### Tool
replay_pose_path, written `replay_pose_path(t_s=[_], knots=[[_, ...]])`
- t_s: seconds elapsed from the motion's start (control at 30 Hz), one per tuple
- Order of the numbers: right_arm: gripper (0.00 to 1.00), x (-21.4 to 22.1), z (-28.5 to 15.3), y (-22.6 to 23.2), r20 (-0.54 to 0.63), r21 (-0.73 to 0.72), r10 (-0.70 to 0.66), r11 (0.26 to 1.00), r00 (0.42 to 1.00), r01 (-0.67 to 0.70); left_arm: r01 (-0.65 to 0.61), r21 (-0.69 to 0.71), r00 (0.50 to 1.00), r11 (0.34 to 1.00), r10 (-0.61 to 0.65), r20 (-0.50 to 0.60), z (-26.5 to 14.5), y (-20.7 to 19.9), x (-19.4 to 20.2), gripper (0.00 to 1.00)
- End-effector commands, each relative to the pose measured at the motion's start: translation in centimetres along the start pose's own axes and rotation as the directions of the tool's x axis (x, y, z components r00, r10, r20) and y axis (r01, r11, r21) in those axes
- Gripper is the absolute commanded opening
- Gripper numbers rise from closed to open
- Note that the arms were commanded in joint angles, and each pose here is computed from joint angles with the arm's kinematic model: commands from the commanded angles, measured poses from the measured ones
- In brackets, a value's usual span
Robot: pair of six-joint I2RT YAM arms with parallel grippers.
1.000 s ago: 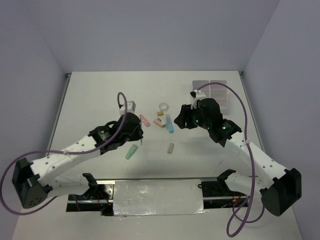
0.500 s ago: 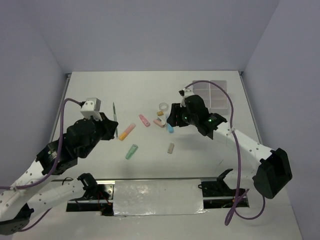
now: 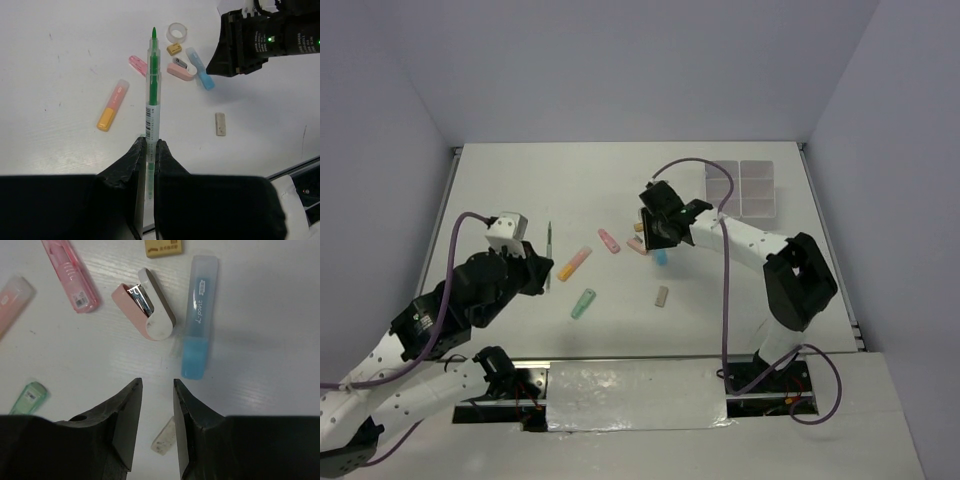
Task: Sort the stationery into containers
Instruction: Close the pen cap on the pen.
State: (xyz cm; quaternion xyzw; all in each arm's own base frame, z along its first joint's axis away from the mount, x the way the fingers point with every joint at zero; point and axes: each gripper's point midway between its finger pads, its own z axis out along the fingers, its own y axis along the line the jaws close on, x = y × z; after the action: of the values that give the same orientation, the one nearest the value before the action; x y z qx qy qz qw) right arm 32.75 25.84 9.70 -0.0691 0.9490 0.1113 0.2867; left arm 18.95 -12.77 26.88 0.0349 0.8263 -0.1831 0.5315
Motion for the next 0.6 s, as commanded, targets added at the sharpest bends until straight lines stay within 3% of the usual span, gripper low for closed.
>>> replay_pose_path(t_s=[0.0,0.33,0.57], knots=[[0.39,0.6,0.4,-0.1,-0.017,0.044,0.003,0.999,1.0,-0.002,-0.016,0.033,1.0,0.999,0.015,0.02,0.0,-0.7,-0.7,0.0],[0.37,2.4,3.6,-0.5,-0.1,0.083,-0.019,0.996,0.995,0.027,-0.021,0.06,1.0,0.998,0.02,0.022,-0.2,-1.0,-0.7,0.0],[0.36,1.7,4.5,-0.2,-0.086,0.04,0.002,0.999,0.996,0.002,-0.034,0.047,0.999,0.998,0.034,0.0,0.3,-1.0,-0.3,0.0]])
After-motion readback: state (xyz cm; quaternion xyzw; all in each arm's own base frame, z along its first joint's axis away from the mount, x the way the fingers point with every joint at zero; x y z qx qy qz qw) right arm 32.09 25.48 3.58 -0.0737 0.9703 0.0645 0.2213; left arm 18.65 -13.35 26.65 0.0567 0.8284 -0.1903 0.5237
